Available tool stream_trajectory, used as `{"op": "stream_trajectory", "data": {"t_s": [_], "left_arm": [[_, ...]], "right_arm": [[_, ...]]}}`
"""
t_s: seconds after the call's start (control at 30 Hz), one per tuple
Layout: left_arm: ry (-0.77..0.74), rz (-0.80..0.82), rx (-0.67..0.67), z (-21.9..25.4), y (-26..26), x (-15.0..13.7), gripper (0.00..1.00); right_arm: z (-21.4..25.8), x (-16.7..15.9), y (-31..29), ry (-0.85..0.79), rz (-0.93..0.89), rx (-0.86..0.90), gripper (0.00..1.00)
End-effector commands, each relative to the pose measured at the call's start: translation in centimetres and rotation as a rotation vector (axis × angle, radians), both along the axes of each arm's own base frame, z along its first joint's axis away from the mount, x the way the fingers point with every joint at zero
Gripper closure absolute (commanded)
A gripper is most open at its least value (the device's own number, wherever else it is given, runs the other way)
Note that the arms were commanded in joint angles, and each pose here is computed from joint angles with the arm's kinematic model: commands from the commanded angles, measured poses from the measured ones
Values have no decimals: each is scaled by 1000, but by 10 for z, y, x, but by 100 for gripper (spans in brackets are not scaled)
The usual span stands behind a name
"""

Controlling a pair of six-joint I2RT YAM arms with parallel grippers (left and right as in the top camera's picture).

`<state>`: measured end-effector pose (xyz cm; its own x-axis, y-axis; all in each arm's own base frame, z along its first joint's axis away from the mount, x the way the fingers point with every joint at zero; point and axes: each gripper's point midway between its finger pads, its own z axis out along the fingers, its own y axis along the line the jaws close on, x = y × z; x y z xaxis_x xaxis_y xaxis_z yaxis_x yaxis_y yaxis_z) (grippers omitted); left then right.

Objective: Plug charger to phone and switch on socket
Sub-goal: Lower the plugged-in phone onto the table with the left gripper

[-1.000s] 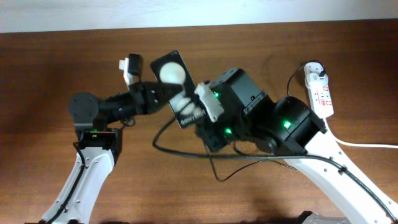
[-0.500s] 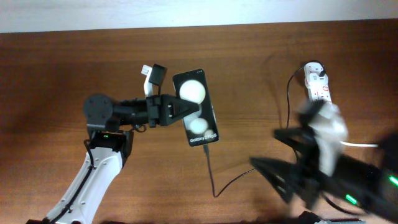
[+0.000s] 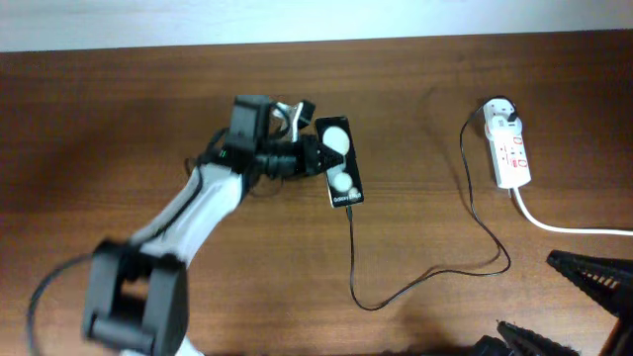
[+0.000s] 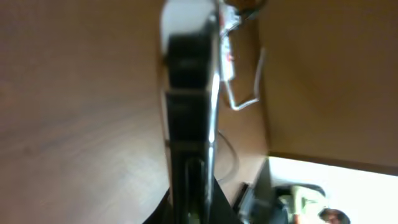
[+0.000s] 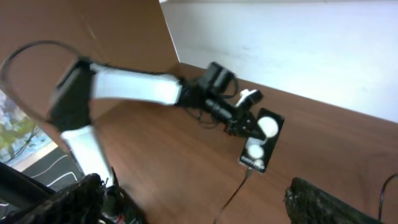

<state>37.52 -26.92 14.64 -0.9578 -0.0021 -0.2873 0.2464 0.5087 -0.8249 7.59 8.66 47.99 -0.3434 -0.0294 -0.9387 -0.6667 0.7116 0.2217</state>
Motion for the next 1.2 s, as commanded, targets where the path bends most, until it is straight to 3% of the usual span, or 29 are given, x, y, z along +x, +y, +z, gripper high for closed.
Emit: {"op": "stream_trajectory", "data": {"t_s": [0.0,0.17,0.5,0.83,0.97,1.03,1.07,1.1,1.17], "left_arm": [[-173,-173,78,-18,-14,28,100],[-75,-204,102,-64,-22,41,100],[103,-203,155,-124,-15,27,97],[155,-159,317,-147,6,21,54],[154,-156,327,-148,7,22,32],[149,-145,358,-152,11,24,29],[147,-138,379,-154,14,25,18],[145,-131,401,-156,17,25,1],[144,-116,452,-162,25,27,1]], "right_arm": [[-4,3,-1,14,-18,-13,3],[-15,7,-10,37,-72,-57,3],[-24,10,-18,60,-114,-92,2],[-35,6,-21,93,-113,-125,1],[-37,6,-22,101,-113,-132,1],[-38,5,-22,103,-113,-134,1],[-38,5,-22,103,-113,-135,1],[-38,5,-22,104,-113,-136,1],[-38,5,-22,104,-113,-136,1]]}}
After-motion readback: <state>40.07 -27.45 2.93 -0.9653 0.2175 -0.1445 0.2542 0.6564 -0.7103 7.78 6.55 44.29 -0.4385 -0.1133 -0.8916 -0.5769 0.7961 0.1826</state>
